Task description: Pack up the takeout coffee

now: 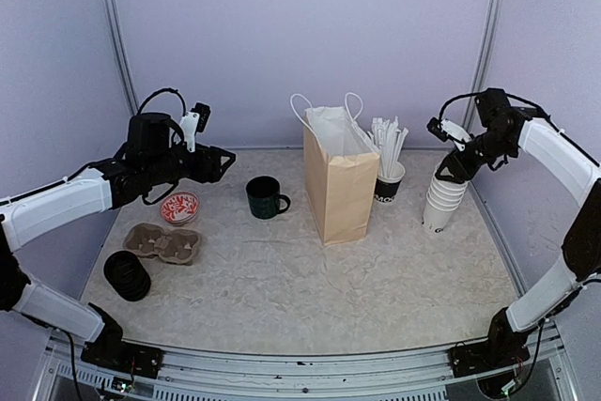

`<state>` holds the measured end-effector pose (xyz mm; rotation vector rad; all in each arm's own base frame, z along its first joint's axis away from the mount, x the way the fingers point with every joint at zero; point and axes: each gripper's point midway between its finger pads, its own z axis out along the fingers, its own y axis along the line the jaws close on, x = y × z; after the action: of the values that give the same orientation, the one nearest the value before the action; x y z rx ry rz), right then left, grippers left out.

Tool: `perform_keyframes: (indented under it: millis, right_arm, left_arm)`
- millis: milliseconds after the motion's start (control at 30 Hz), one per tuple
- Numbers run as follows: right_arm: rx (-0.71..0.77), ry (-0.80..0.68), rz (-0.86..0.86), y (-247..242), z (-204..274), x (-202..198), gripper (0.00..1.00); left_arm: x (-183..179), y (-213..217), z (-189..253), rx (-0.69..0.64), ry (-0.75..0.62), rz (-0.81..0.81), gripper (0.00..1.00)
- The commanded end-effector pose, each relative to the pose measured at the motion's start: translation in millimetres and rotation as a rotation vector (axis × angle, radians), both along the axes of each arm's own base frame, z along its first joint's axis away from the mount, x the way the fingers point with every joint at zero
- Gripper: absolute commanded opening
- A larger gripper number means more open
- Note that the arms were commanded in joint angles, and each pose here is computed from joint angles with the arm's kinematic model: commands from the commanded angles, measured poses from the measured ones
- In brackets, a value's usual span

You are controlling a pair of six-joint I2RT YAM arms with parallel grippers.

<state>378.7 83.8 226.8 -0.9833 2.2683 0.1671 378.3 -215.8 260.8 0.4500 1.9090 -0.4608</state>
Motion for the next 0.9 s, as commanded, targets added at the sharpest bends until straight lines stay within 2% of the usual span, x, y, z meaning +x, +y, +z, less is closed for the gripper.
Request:
perform_keyframes:
  millis: [0,167,467,633,867]
  right_arm:
    - [-0.072,0.067,-0.013,-8,-6,-10,0.5]
    - [-0.085,0.116,-0.011,-8,-15,-12,0.4]
    - [-0.078,0.125,-0.008,-4,-14,-12,0.1]
    - [-0.09,0.076,-0.024,-8,-5,-6,0.0]
    - [-0.145,-0.053,-0.082,-20,10,20,0.0]
  left_arm:
    - [3,-4,0,-0.015,-0.011,-0.021,0.74]
    - [4,-5,-1,-0.013,-0.011,-0.025,0.74]
    - [-1,-7,-6,0.015,-0.001,-0.025,0.74]
    - [-3,-9,-7,0.018,0.001,-0.03,0.73]
    - [-3,-10,-6,0.017,0.0,-0.035,0.73]
